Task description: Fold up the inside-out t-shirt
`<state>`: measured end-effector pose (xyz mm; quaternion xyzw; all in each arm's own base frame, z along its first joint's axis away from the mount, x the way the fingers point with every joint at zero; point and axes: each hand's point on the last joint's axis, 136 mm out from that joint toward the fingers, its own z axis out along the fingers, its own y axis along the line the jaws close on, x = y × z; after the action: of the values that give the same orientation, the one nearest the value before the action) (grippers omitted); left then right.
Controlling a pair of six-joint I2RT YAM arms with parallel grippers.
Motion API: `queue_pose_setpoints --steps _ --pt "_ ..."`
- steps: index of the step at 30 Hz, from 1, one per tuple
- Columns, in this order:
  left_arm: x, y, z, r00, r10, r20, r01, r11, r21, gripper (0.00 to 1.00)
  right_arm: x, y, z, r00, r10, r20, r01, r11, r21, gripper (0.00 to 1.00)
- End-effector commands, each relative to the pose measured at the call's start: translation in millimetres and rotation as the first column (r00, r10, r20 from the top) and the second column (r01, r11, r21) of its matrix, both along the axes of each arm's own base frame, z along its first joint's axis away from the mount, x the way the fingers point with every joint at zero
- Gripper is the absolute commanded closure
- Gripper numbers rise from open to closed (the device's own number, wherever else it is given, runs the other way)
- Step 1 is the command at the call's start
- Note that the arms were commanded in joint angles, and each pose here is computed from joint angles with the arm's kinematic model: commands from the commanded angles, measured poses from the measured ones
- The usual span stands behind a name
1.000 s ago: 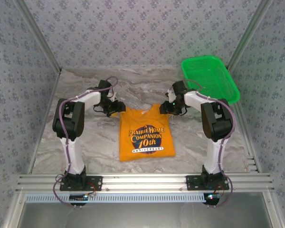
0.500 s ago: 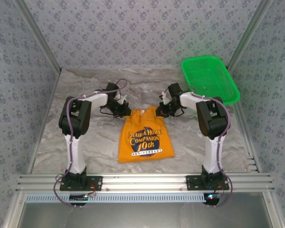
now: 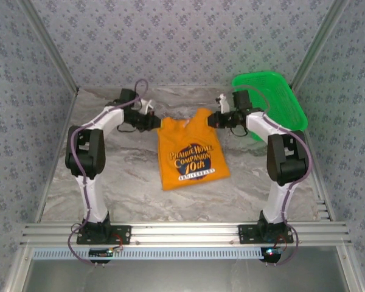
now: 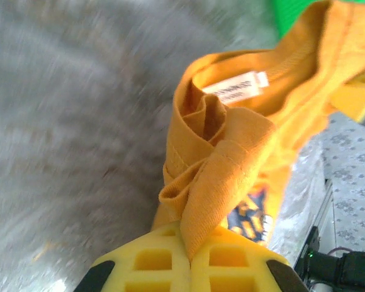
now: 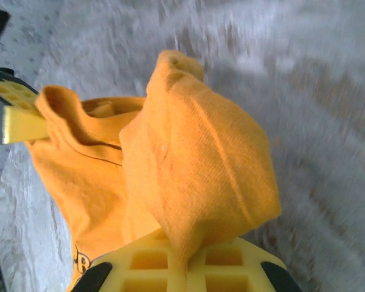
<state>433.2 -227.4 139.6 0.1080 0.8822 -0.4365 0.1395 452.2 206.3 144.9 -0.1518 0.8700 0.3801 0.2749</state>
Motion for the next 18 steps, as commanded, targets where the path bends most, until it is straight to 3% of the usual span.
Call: queue_pose_setpoints --steps 1,5,9,11,14,18 --pt "5 -15 95 0.963 -0.088 0.254 0.108 0.992 -0.069 1.0 20 1 88 0.956 0.037 0.293 -0.045 0.999 0.02 1.0" --pt "2 -14 163 0.895 -0.107 0.433 0.145 0.988 -0.055 1.0 5 -1 147 0.859 0.086 0.504 -0.079 0.996 -0.036 1.0" --pt "-41 -12 186 0.75 -0.203 0.63 0.204 0.976 0.073 1.0 -39 -5 151 0.715 0.187 0.673 -0.072 0.978 -0.195 1.0" --pt "-68 -12 172 0.678 -0.254 0.69 0.219 0.966 0.14 1.0 -61 -12 114 0.719 0.249 0.648 -0.065 0.953 -0.294 1.0" --pt "-113 -13 123 0.622 -0.303 0.722 0.255 0.95 0.18 1.0 -94 -23 51 0.746 0.344 0.57 -0.092 0.901 -0.424 1.0" --pt "-155 -16 53 0.644 -0.319 0.695 0.263 0.946 0.191 1.0 -140 -42 -8 0.821 0.361 0.442 -0.122 0.868 -0.482 1.0"
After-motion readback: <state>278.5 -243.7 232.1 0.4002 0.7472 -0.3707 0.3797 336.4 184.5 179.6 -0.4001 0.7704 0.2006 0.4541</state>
